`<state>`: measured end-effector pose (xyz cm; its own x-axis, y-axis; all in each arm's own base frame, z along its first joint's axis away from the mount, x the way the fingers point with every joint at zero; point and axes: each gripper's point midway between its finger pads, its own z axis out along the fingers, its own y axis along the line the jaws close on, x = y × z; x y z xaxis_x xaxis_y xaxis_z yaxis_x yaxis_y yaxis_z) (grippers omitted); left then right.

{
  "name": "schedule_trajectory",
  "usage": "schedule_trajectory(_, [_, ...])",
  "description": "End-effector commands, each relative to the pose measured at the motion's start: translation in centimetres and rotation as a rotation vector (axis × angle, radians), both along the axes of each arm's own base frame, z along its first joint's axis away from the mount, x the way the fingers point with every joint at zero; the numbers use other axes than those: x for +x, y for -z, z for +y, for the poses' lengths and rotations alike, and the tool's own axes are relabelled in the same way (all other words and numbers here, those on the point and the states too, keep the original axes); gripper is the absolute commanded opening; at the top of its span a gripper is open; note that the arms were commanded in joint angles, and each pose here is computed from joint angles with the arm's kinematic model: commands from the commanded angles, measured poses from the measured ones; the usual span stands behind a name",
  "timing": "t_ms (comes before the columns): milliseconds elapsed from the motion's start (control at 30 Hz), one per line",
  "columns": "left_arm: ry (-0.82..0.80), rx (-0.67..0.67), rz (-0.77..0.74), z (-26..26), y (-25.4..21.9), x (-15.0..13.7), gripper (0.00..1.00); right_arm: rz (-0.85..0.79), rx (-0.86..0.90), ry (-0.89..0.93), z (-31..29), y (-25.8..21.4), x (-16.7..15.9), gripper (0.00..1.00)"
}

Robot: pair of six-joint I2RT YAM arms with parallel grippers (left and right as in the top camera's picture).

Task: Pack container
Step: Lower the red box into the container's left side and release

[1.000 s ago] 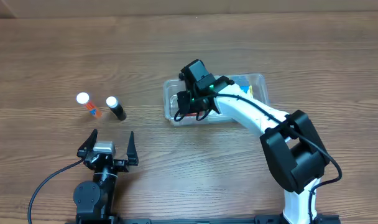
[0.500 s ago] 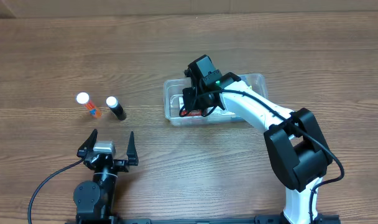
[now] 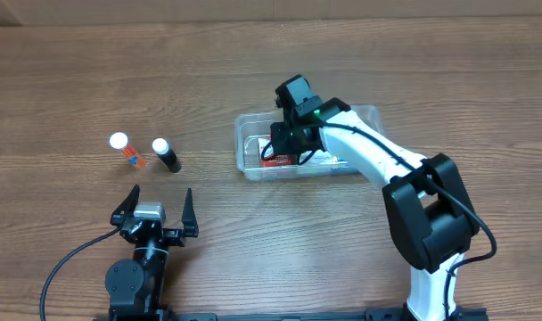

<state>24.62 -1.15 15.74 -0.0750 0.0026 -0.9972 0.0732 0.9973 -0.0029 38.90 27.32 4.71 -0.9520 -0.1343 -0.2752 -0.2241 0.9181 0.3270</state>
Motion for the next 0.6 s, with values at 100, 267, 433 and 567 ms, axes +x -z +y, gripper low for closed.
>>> schedule_trajectory(100, [0.003,0.018,0.000,0.0,0.1,0.0,1.00,-0.046,0.229,-0.198,6.4,-4.8,-0.8,0.04])
schedule_trajectory(267, [0.003,0.018,0.000,0.0,0.1,0.0,1.00,-0.042,0.138,-0.204,7.1,-2.1,-1.6,0.04])
schedule_trajectory(433, [0.003,0.018,0.000,0.0,0.1,0.0,1.00,-0.020,0.070,-0.185,6.6,0.2,-1.7,0.04])
schedule_trajectory(567, [0.003,0.018,0.000,0.0,0.1,0.0,1.00,-0.016,-0.021,-0.109,4.5,1.3,-1.0,0.04])
